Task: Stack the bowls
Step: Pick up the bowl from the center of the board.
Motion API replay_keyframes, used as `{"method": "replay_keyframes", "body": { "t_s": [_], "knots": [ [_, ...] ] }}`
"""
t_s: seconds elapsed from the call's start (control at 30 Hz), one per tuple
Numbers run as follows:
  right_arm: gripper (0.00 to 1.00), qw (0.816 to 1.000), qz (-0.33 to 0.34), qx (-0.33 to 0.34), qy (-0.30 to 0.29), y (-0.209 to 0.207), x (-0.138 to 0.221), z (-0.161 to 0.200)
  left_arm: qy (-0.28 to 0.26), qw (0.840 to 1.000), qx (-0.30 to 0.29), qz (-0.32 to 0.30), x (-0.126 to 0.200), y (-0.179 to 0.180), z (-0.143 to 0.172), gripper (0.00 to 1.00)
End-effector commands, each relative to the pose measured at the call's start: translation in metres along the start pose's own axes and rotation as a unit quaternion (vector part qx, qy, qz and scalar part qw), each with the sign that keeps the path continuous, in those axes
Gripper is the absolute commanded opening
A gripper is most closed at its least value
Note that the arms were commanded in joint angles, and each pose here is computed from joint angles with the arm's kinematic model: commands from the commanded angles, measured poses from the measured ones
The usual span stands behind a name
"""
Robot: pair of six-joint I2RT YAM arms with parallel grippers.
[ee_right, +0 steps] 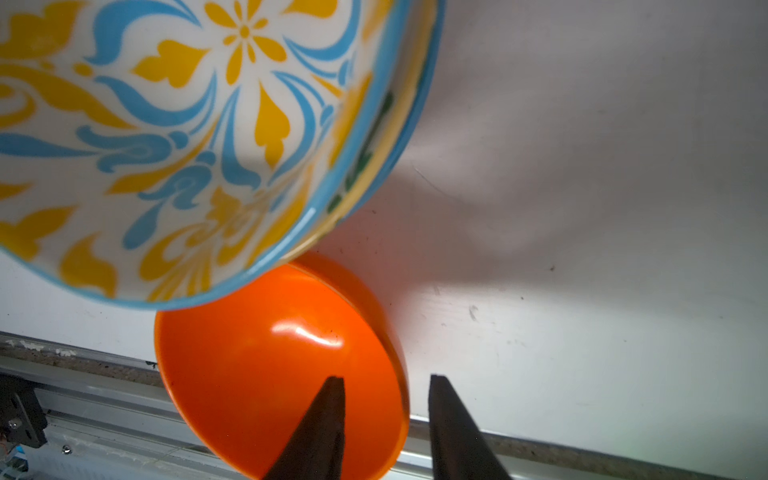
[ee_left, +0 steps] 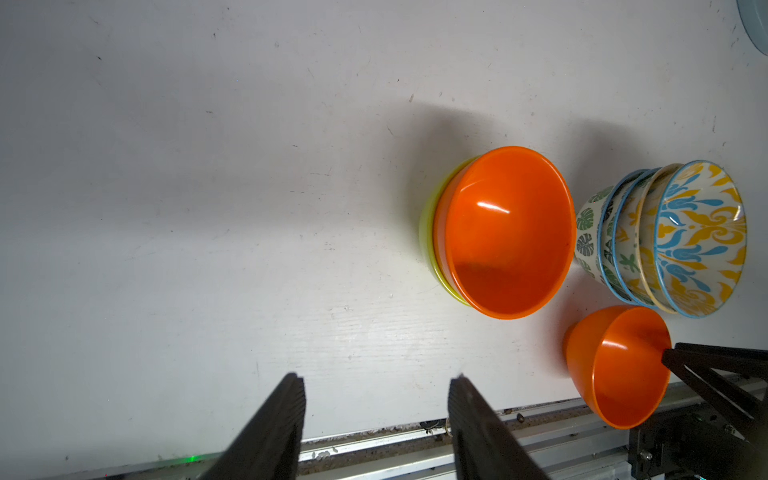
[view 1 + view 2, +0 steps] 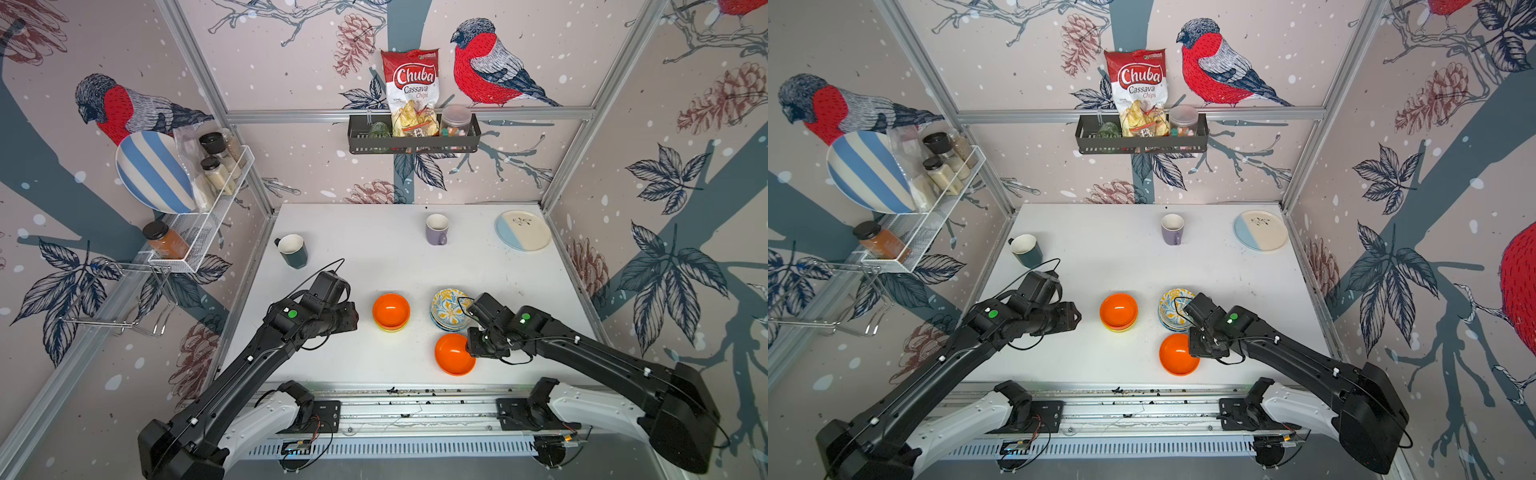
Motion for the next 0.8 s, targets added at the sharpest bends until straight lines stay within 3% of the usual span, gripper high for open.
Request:
{"method": "replay_keyframes", "body": {
  "t_s": [0.0,0.57,0.77],
  "knots": [
    [0.35,1.000,-0.009,-0.001,-0.008,0.006,-0.003,-0.004,0.002,1.000,0.002,-0.007,-0.001,0.003,0.000,0.57],
    [0.19,1.000,0.027,0.002,-0.006,-0.010,-0.013,-0.002,0.002,1.000,0.001,-0.005,-0.003,0.003,0.001,0.57],
    [0.07,1.000,0.026,0.009,0.002,-0.010,-0.011,0.001,0.002,1.000,0.001,-0.003,-0.003,0.002,0.001,0.57]
  ]
}}
Point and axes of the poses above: each gripper's point midway between its finger pads, its own x axis back along the fingers, its own y axis along the line the jaws close on, z = x × y, the point moved 1 cm from there along x, back along the fingers, and after that the axes turned 12 degrees about -x, right-handed, at the moved point
